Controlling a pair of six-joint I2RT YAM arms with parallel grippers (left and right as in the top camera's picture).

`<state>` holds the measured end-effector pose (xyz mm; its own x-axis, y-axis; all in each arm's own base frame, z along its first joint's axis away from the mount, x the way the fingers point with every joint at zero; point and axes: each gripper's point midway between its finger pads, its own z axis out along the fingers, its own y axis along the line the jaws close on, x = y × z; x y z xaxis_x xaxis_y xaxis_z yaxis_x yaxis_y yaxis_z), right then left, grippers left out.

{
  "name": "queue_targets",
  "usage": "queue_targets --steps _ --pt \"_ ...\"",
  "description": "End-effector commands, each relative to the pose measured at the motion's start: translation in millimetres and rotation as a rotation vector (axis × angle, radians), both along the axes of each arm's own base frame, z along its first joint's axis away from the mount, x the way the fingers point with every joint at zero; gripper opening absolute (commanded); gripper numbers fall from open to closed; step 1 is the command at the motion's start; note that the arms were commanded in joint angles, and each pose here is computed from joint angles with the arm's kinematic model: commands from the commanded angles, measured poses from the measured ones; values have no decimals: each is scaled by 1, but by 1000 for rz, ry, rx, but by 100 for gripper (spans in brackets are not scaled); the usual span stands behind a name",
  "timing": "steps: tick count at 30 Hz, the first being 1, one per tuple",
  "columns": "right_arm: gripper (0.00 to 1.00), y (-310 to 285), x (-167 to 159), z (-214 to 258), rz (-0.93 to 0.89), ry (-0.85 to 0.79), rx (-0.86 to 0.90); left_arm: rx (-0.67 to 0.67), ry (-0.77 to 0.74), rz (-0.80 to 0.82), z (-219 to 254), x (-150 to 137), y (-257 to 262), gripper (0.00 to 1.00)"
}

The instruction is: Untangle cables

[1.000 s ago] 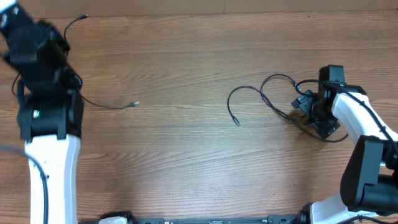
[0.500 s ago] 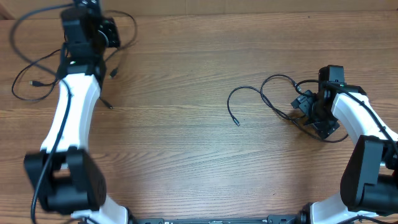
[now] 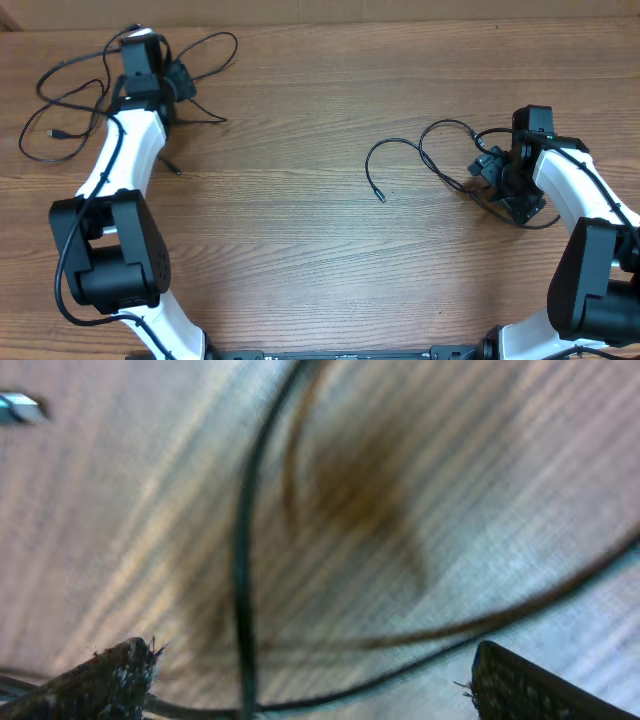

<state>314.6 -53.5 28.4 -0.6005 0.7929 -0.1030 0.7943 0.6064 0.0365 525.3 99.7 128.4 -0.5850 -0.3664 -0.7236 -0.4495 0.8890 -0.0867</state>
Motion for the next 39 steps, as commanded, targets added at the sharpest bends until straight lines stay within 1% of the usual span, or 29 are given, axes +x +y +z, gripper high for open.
queue_targets --steps 1,6,7,8,10,12,15,16,19,24,29,32,33,35,36,38,39 --pt "100 -4 16 34 27 -55 -12 27 -48 111 34 -11 19 100" --pt "100 -5 28 99 48 -115 -23 64 -229 130 138 -34 20 100" --pt "100 -3 30 119 50 -148 -18 63 -297 124 172 -47 17 99" --pt "100 -1 31 132 52 -170 -10 46 -328 97 188 -53 10 100" --pt "100 2 32 151 57 -212 4 -28 -384 -23 211 -60 -16 99" --pt "100 5 31 172 60 -259 10 -156 -419 -240 228 -68 -62 100" --pt "100 7 26 195 63 -320 9 -272 -434 -542 240 -80 -123 100" --pt "100 8 23 201 61 -336 6 -308 -426 -604 240 -84 -139 100" --pt "100 9 11 218 62 -376 -3 -383 -361 -721 225 -90 -181 100" --pt "100 12 -7 245 64 -452 -17 -450 -221 -887 186 -100 -267 99" --pt "100 14 -22 266 66 -521 -29 -540 -82 -997 139 -115 -364 100" --pt "100 16 -35 274 66 -541 -33 -591 28 -1061 101 -133 -417 100" --pt "100 16 -39 276 66 -544 -33 -620 43 -1075 92 -136 -434 100" --pt "100 17 -48 280 66 -553 -36 -663 73 -1069 74 -139 -460 100" --pt "100 17 -54 284 64 -564 -43 -777 147 -968 55 -142 -480 99" --pt "100 17 -59 289 64 -583 -51 -964 298 -738 31 -149 -497 99" --pt "100 18 -61 291 64 -590 -52 -1033 372 -642 20 -155 -504 99"
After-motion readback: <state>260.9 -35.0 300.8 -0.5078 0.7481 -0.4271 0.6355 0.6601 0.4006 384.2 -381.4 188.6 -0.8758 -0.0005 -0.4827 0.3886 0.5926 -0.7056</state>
